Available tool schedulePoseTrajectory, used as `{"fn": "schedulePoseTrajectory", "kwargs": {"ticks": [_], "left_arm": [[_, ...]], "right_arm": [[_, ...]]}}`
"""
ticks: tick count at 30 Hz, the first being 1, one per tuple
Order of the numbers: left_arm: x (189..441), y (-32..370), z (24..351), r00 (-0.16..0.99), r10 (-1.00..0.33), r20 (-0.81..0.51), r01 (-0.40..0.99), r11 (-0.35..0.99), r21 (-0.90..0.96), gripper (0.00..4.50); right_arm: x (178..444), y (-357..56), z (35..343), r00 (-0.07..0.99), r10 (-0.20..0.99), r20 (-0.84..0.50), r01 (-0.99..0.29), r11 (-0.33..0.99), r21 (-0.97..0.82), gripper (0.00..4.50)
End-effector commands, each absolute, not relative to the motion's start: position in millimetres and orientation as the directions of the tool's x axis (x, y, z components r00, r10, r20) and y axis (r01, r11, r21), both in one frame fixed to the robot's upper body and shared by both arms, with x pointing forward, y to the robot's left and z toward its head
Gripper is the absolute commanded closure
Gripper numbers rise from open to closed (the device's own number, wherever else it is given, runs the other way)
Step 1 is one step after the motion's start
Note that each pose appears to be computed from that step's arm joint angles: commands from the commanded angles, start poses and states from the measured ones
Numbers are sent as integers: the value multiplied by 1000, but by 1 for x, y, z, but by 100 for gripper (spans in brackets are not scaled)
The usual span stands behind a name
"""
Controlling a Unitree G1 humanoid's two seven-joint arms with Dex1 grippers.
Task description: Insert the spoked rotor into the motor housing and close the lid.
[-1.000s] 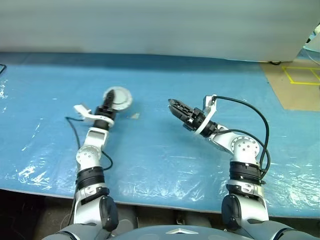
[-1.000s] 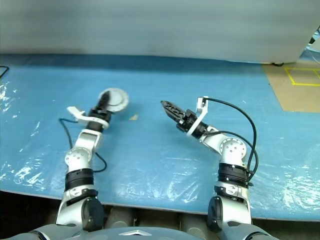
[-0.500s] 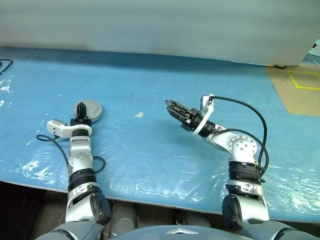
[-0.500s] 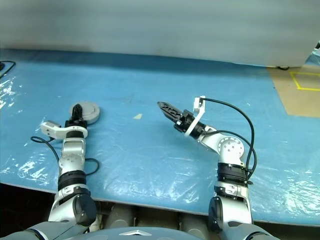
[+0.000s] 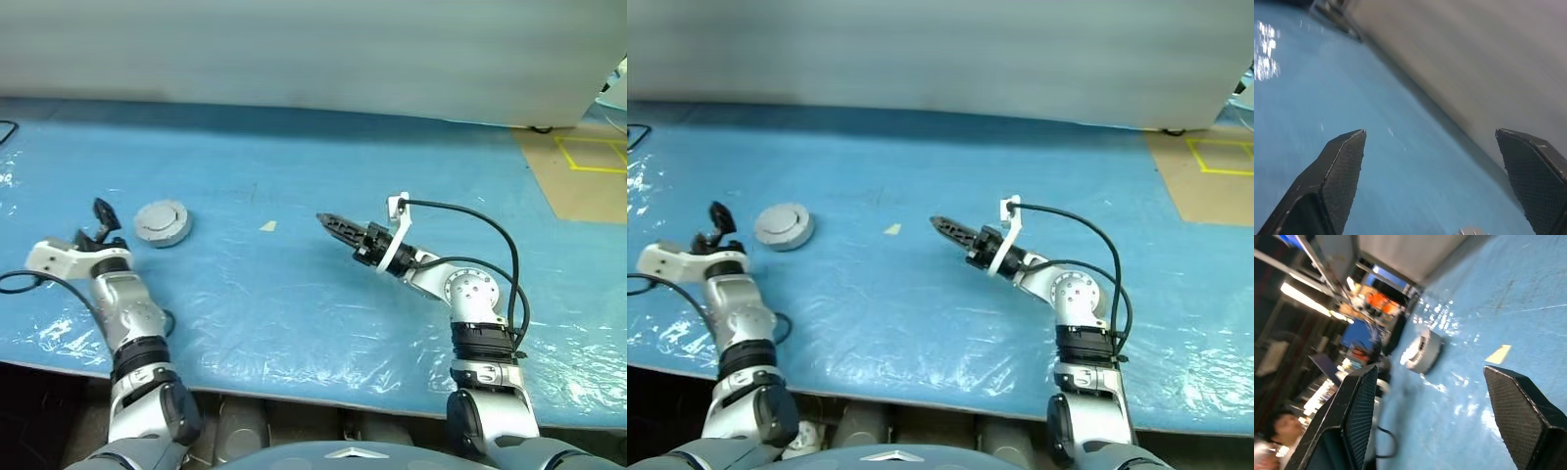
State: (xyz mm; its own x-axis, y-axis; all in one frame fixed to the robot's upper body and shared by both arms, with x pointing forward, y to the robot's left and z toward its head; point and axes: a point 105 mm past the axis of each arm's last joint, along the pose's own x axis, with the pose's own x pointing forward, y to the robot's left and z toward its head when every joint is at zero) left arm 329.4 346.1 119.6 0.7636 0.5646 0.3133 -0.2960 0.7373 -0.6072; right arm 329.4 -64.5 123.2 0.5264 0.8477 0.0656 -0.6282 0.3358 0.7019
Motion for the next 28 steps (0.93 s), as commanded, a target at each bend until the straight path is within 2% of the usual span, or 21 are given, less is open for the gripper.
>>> {"fn": "schedulePoseTrajectory", "kwargs": {"ticks": [1,4,6,9,12,13,16,23,28], "left_arm": [[338,300,169,821,247,514,-26,917,-399,2],[341,247,182,841,-72,536,256,926,-278,2],[337,215,181,819,-273,504,406,897,-175,2],[331,182,168,771,-493,402,543,840,-11,2],[321,156,151,695,-656,294,671,739,64,2],[317,150,146,670,-693,265,703,707,74,2],[306,141,134,621,-755,210,759,646,79,0],[300,133,125,594,-789,160,786,611,96,0],[296,125,124,565,-809,161,808,582,92,0]], "right_arm": [[344,-69,134,612,788,69,-704,503,501,89],[348,-69,137,628,775,71,-743,570,350,89],[347,-69,141,625,777,78,-767,593,244,89],[343,-71,143,618,783,72,-786,614,76,89],[336,-78,145,616,784,77,-786,618,0,89],[334,-82,145,617,784,71,-784,620,-28,89],[321,-91,138,598,801,41,-794,598,-106,5],[311,-105,112,603,796,-52,-789,587,-181,2],[308,-100,112,580,813,-47,-807,565,-172,2]]}}
